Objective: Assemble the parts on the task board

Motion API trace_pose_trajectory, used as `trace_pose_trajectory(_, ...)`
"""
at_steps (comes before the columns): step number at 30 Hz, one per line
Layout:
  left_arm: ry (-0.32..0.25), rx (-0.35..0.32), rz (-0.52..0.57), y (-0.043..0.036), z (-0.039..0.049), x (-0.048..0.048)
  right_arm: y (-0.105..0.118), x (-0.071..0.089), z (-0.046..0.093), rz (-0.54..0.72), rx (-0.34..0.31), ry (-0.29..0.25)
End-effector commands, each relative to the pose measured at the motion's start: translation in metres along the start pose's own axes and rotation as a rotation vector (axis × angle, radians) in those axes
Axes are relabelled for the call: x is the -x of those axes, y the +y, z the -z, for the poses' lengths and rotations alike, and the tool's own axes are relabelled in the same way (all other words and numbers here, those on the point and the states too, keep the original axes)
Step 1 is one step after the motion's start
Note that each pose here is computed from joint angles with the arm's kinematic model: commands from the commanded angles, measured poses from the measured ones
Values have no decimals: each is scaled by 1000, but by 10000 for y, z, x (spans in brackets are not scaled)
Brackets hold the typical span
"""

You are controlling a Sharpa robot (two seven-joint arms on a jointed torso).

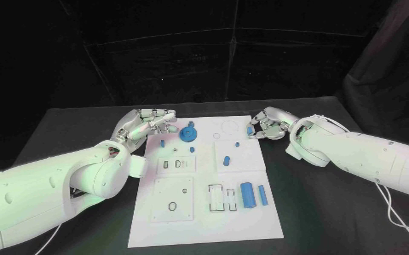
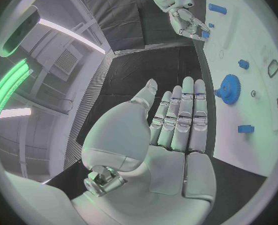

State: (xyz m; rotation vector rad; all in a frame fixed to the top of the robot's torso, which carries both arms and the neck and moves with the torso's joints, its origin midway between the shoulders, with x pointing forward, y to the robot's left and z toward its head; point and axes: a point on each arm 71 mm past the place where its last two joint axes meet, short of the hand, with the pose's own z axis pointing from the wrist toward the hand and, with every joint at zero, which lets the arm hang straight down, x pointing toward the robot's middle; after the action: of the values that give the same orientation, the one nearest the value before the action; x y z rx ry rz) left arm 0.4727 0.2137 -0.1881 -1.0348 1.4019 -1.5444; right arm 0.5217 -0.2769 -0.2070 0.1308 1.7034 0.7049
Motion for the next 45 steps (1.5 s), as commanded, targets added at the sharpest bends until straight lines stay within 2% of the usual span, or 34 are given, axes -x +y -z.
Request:
trace_pose_trajectory(1, 12, -4, 5, -9, -1, -11, 10, -7, -9, 6, 2, 11)
trace_pose_trajectory(17, 11, 0, 5, -8, 1, -6, 37, -31, -26, 8, 10, 11)
trace_pose_trajectory(27, 12, 3, 5, -6, 3, -2, 32, 36, -6, -7, 11, -71)
trace_pose_trajectory(32, 8, 3, 3, -9, 11, 14, 62, 68, 63, -14, 10, -94)
trace_pose_trajectory(39, 2, 2, 0, -7, 4, 31, 313, 34, 128, -27, 31, -81)
trace_pose_trajectory(45, -3, 1, -3, -2, -11, 49, 710, -101, 74, -12, 78, -54)
